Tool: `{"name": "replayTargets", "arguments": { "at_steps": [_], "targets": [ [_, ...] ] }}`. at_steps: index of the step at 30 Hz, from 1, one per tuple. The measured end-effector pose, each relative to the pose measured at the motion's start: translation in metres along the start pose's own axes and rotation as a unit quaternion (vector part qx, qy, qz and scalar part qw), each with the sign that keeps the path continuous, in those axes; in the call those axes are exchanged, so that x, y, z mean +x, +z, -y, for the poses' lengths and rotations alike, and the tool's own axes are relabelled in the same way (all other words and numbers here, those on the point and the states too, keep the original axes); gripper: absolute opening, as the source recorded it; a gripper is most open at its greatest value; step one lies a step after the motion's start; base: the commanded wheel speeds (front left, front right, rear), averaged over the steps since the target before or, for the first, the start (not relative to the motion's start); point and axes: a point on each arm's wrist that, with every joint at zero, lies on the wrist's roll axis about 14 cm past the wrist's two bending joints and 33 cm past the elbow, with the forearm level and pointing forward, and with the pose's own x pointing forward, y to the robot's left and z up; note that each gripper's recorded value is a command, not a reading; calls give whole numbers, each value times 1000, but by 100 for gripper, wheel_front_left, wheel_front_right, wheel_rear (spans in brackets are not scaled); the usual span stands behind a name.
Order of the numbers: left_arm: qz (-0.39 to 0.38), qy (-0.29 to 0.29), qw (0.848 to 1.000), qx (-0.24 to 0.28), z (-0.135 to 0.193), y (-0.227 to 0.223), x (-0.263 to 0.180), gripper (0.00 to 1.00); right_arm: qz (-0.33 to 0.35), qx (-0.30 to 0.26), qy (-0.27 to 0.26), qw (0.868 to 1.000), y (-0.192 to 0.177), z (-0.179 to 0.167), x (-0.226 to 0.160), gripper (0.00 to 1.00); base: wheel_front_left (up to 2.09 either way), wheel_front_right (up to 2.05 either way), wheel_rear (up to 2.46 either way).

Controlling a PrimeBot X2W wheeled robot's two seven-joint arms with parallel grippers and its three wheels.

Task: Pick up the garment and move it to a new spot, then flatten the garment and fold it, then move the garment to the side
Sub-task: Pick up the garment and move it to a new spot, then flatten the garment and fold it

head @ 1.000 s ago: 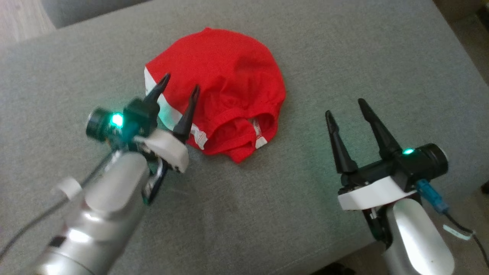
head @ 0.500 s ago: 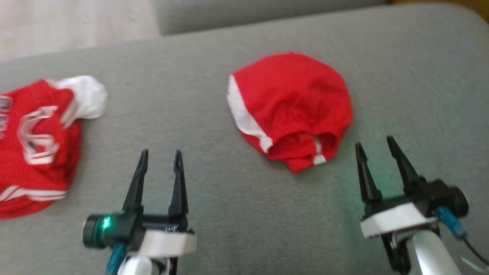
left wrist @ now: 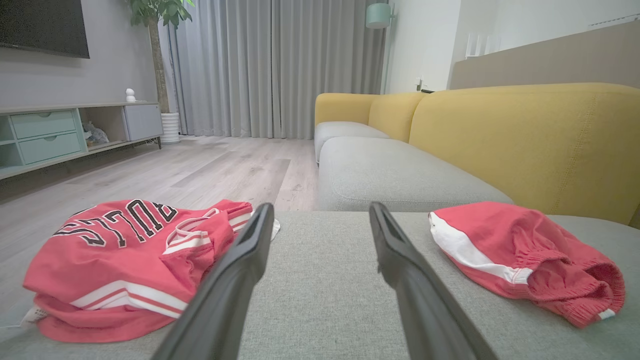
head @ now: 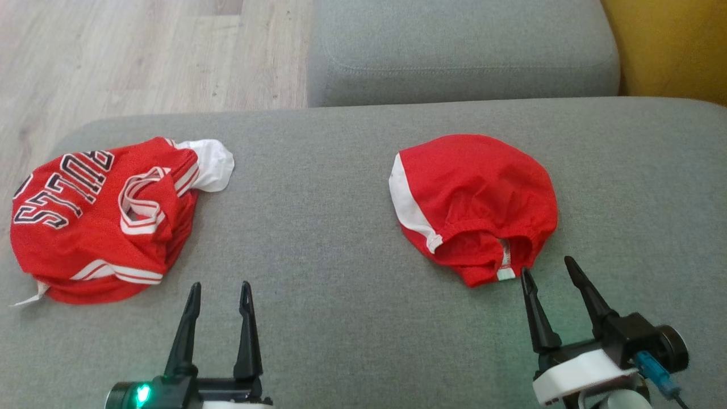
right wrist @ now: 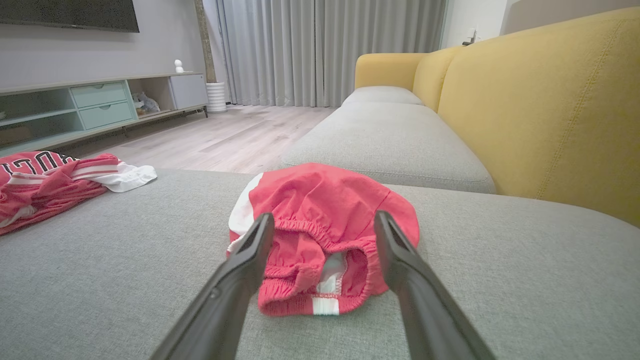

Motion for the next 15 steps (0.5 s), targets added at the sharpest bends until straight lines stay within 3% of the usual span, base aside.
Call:
{"name": "replayTargets", "arguments": {
  "at_steps": [15],
  "targets": [
    [-8,-9,1000,14,4,-6,0,100,1,1,-13,1000,1,7,-6,100,0,0,0]
  ]
}}
